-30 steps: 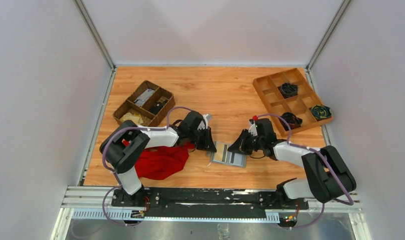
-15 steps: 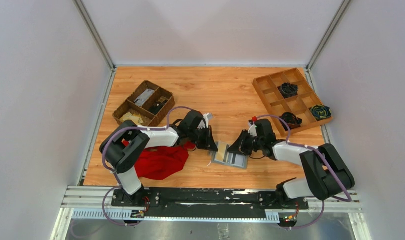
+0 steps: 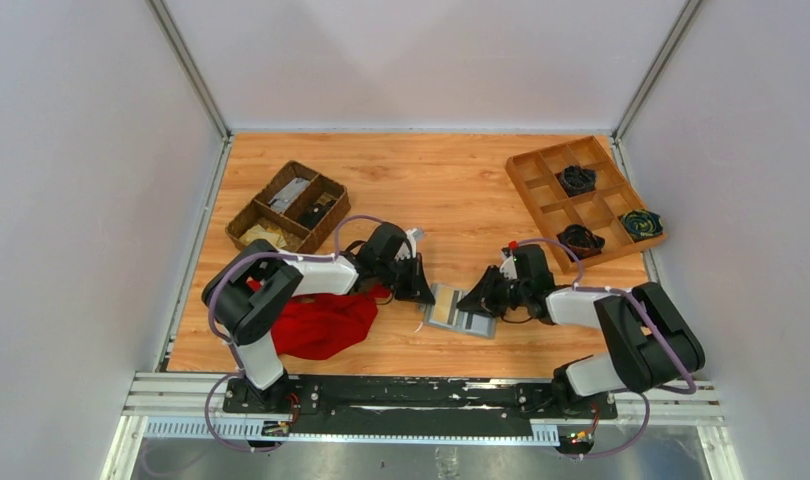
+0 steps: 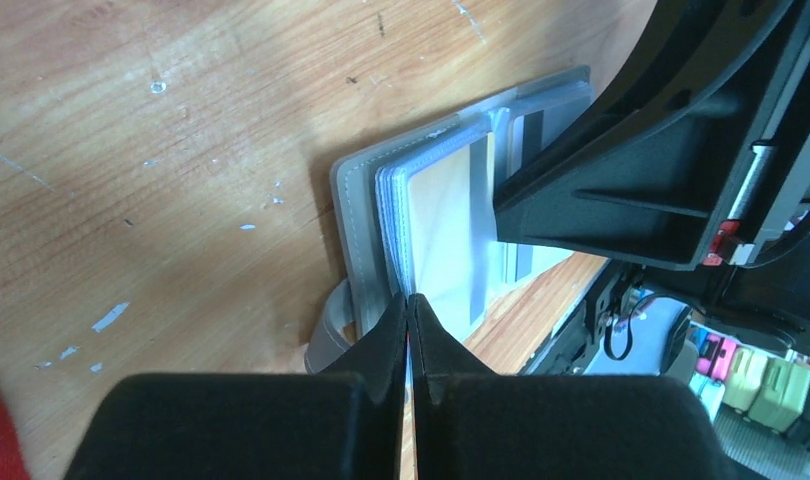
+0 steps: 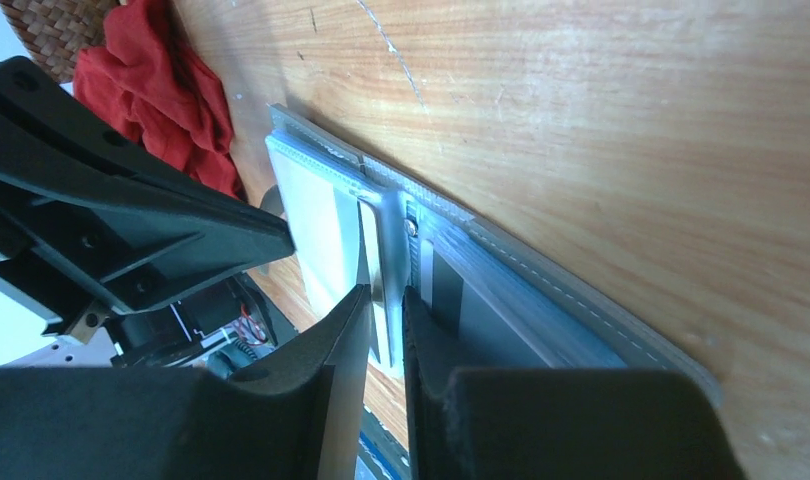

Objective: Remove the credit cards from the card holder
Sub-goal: Remove the credit card from the card holder.

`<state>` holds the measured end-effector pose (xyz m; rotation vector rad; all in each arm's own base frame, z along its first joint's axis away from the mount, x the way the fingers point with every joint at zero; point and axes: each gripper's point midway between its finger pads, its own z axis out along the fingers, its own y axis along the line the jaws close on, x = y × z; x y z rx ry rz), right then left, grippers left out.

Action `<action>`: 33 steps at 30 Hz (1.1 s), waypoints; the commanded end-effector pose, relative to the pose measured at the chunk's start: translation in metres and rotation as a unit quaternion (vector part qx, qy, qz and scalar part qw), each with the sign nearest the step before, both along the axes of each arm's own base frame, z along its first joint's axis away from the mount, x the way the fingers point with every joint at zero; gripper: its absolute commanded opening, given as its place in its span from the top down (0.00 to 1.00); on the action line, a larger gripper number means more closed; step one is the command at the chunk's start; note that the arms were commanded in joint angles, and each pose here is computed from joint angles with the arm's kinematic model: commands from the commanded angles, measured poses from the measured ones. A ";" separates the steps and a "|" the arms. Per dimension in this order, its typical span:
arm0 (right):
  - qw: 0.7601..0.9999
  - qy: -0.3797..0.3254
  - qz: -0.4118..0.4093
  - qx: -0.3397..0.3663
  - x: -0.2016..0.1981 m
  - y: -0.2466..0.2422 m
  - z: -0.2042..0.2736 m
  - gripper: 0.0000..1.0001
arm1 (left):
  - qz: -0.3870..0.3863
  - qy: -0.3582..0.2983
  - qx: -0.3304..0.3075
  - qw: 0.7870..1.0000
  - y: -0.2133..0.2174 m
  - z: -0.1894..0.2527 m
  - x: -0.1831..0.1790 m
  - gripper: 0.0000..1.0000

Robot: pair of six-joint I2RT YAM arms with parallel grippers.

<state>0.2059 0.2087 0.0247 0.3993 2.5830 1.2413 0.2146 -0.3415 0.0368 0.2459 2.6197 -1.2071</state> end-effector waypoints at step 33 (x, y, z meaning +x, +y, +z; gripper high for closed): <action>1.000 0.018 -0.020 -0.015 -0.014 -0.031 -0.012 1.00 | 0.020 0.016 0.041 0.999 0.016 -0.033 -0.007 1.00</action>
